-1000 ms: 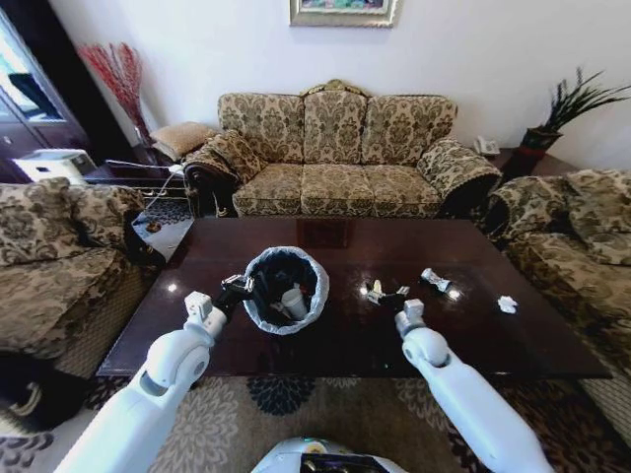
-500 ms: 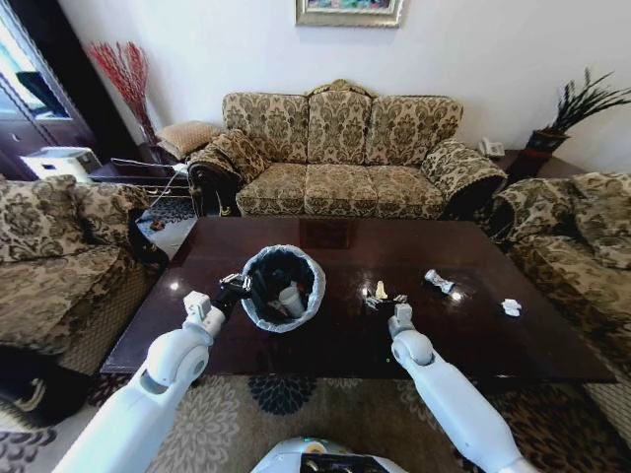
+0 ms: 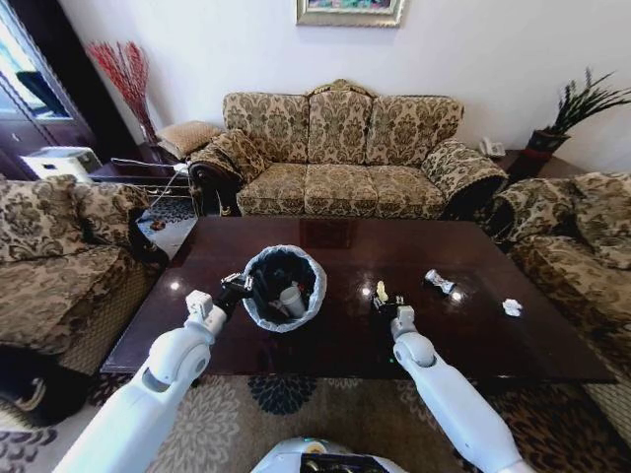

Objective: Move to the front of the table and place the trash on the table into the trash bin.

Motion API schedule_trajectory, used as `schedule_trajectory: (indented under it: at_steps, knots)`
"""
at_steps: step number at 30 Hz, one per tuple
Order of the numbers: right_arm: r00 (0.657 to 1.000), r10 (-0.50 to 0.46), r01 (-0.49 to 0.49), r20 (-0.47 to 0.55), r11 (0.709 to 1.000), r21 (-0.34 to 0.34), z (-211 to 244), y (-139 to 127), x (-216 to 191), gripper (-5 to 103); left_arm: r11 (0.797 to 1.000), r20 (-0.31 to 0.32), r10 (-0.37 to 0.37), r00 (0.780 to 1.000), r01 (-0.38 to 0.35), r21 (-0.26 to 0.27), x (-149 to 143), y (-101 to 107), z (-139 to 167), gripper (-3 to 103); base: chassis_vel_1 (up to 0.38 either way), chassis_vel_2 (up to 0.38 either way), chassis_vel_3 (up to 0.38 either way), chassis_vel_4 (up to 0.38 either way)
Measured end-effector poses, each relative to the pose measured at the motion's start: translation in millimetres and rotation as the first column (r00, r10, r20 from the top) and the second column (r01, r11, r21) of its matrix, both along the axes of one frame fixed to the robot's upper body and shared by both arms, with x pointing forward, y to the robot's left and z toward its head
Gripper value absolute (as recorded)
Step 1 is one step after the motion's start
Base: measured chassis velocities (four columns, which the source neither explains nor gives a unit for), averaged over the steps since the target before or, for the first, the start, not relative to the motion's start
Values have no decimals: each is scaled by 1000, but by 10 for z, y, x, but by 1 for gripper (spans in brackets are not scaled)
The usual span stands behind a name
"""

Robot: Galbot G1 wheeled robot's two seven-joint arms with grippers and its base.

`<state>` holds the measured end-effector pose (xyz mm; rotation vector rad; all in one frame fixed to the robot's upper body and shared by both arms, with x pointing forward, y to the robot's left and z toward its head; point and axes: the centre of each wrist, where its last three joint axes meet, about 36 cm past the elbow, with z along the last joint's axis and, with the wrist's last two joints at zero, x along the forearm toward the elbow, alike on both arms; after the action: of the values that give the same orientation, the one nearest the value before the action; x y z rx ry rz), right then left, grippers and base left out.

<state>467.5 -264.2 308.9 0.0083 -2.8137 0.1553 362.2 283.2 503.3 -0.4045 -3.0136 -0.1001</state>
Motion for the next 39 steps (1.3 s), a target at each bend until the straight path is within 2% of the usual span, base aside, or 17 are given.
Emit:
schedule_trajectory:
  at_steps: [2, 4, 9, 13, 15, 17, 19, 22, 24, 25, 26, 28, 29, 32, 33, 37, 39]
  knots:
    - [1000, -6, 6, -3, 1000, 7, -8, 0, 1, 31, 1000, -1, -1, 1000, 1, -2, -1, -5, -3, 2, 0, 0, 0, 0]
    - [1000, -8, 8, -4, 1000, 10, -10, 0, 1, 31, 1000, -1, -1, 1000, 1, -2, -1, -7, -4, 2, 0, 0, 0, 0]
    - [1000, -17, 17, -2, 1000, 16, -7, 9, 4, 4, 1000, -1, -2, 1000, 2, -3, 16, -2, -14, 2, 0, 0, 0, 0]
    - [999, -33, 33, 16, 999, 20, 34, 19, 16, 1, 1000, 0, -3, 1000, 3, -3, 26, -1, -11, 2, 0, 0, 0, 0]
    - [997, -28, 25, 76, 999, 28, 199, 57, 29, 1, 1000, 1, -5, 1000, 5, -3, 28, 0, -7, 2, 0, 0, 0, 0]
    - [986, 11, -17, 169, 999, 31, 532, 125, 26, 0, 1000, 1, -7, 1000, 7, -4, 29, 1, -12, 2, 0, 0, 0, 0]
    - [978, 33, -42, 205, 998, 37, 686, 169, 21, 0, 1000, -1, -8, 1000, 8, -4, 32, 0, -23, 2, 0, 0, 0, 0]
    - [947, 105, -136, 304, 987, 83, 1162, 357, -1, 0, 1000, -6, -13, 1000, 13, -10, 50, -15, -55, 2, 0, 0, 0, 0]
    - [874, 220, -299, 433, 947, 122, 1831, 631, -64, 0, 1000, -3, -18, 1000, 18, -18, 63, -47, -62, 2, 0, 0, 0, 0]
    - [874, 220, -299, 433, 947, 122, 1831, 631, -64, 0, 1000, -3, -18, 1000, 18, -18, 63, -47, -62, 2, 0, 0, 0, 0]
    - [840, 272, -369, 469, 921, 127, 2075, 730, -112, 0, 1000, -3, -22, 1000, 22, -19, 67, -56, -60, 2, 0, 0, 0, 0]
    - [749, 407, -541, 523, 831, 128, 2625, 1000, -329, 0, 1000, 2, -25, 1000, 25, -16, 80, -62, -44, 2, 0, 0, 0, 0]
    - [749, 407, -541, 523, 831, 128, 2625, 1000, -329, 0, 1000, 2, -25, 1000, 25, -16, 80, -62, -44, 2, 0, 0, 0, 0]
    - [672, 570, -695, 473, 706, 136, 2844, 1246, -701, 0, 1000, 5, -23, 1000, 24, -14, 111, -57, -34, 2, 0, 0, 0, 0]
    - [672, 570, -695, 473, 706, 136, 2844, 1246, -701, 0, 1000, 5, -23, 1000, 24, -14, 111, -57, -34, 2, 0, 0, 0, 0]
    - [625, 677, -762, 388, 637, 115, 2738, 1282, -968, 0, 1000, 10, -21, 1000, 21, -14, 132, -45, -14, 2, 0, 0, 0, 0]
    - [624, 694, -766, 359, 635, 102, 2711, 1263, -1010, 0, 1000, 11, -21, 1000, 21, -13, 137, -40, -8, 2, 0, 0, 0, 0]
